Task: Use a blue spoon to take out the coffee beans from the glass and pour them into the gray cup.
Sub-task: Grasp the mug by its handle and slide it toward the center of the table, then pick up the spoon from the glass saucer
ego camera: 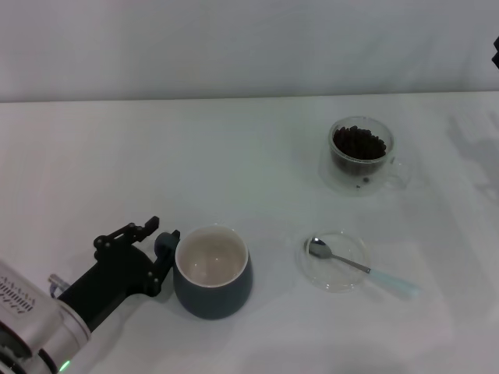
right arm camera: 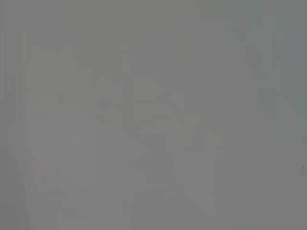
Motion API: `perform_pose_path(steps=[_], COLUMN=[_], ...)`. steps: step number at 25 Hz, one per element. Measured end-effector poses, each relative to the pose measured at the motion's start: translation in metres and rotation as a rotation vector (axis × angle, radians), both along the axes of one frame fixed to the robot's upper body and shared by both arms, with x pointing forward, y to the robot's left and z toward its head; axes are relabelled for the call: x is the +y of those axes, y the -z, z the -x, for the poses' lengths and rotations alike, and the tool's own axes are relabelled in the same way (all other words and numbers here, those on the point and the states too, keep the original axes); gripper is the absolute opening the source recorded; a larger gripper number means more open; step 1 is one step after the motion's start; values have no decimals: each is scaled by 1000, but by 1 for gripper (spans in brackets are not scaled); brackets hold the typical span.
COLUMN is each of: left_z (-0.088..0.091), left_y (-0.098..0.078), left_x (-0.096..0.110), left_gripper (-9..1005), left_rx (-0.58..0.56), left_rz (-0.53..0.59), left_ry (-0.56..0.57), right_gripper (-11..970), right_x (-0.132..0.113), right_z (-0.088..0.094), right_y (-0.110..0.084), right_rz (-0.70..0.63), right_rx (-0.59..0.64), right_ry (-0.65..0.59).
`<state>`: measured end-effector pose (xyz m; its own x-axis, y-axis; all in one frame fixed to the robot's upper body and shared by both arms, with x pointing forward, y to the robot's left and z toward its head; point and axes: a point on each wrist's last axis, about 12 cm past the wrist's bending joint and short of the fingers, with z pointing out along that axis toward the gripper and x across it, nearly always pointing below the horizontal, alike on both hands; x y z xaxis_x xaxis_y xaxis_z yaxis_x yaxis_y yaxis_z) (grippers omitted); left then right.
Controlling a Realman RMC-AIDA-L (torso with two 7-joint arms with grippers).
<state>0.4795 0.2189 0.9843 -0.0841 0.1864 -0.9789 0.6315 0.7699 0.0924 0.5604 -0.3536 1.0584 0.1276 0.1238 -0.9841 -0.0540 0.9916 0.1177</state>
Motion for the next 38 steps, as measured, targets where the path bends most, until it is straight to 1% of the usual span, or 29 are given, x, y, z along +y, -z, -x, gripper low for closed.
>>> perform_pose_path(steps=[5,11,16,20,22,28,32,34,36,38], left_z=[3,7,13,17,24,41,56,64,73,80], left_y=[1,2,5,8,10,13,12,10,8,5], left_x=[0,1,4,5,7,11,18,23,33,46], left_gripper=[359,480,682,793,848,848,847,846,845,843], left_rx=[7,14,28,38,50,57,30,11,-10,-45], left_rz=[18,24,24,26,33,68,110,140,176,216], left_ry=[-19,-22,-32,-39,-52,-84,-108,-139,-209,-314], right_gripper=[856,856,856,856,856,856,856,857,857,856], right_x=[-2,-2,0,2,3,3,2,0,-4,-11], right_z=[3,3,1,-1,-2,-2,-1,2,7,18], right_y=[0,0,-1,-2,-3,-3,-2,0,3,9], right_rz=[-4,-4,-3,-3,-3,-3,-14,-43,-100,-172], right_rx=[-10,-11,-13,-16,-18,-20,-16,-10,1,18], right_ry=[5,4,-3,-9,-12,-13,-12,-8,-5,2])
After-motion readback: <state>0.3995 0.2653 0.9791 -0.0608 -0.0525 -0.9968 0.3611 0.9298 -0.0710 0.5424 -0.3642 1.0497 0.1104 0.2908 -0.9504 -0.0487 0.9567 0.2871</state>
